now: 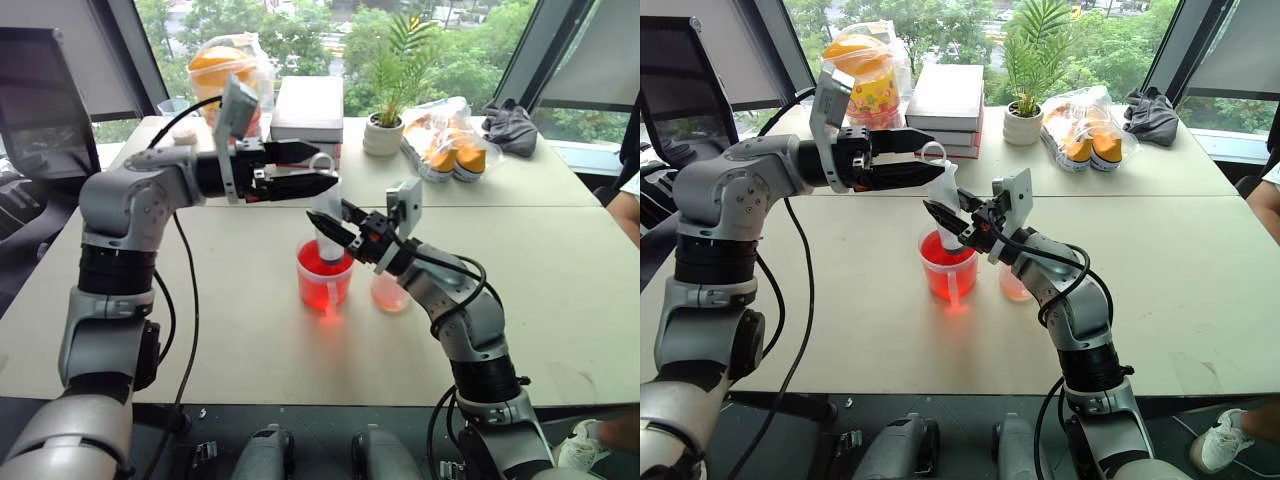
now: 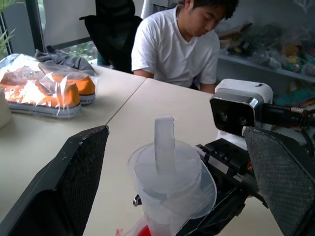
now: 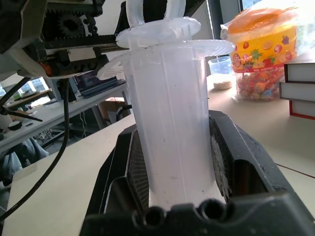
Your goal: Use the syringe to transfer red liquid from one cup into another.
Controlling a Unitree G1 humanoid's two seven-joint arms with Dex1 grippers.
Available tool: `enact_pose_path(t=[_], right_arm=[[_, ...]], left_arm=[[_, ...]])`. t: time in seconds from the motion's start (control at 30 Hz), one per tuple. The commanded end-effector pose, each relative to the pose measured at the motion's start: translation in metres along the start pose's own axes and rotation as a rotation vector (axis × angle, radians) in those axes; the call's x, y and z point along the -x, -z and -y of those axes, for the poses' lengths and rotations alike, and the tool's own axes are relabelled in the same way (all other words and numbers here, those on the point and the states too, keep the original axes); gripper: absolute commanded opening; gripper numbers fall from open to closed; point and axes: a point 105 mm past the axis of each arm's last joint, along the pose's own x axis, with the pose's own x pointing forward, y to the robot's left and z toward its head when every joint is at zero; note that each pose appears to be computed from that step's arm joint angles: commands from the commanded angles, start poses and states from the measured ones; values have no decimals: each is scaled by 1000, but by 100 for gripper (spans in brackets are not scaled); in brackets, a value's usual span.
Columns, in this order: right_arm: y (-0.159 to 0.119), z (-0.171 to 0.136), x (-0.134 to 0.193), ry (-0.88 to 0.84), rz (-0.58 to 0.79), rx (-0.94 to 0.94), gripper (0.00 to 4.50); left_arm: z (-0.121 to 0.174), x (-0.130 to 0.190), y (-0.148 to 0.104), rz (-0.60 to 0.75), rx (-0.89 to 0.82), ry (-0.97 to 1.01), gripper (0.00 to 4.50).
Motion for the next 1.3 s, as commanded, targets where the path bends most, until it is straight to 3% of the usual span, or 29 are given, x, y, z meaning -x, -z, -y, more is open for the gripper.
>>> enact_pose_path(t=[0.03, 0.13, 0.37, 0.9, 1.3], right_arm=[[-13, -9, -1, -33, 38, 48, 135], [-13, -9, -1, -33, 37, 52, 135], [-16, -8, -2, -32, 40, 65, 135], [1, -10, -2, -66, -11, 8, 135], [12, -10, 0, -75, -38, -13, 135]], left_arm=[[0, -1, -15, 54, -29, -2, 450], [1, -4, -12, 46, -26, 1, 370], [1, -3, -6, 24, -24, -2, 4], [-15, 4, -51, 92, -114, -80, 4], [-23, 10, -64, 110, -148, -116, 4]])
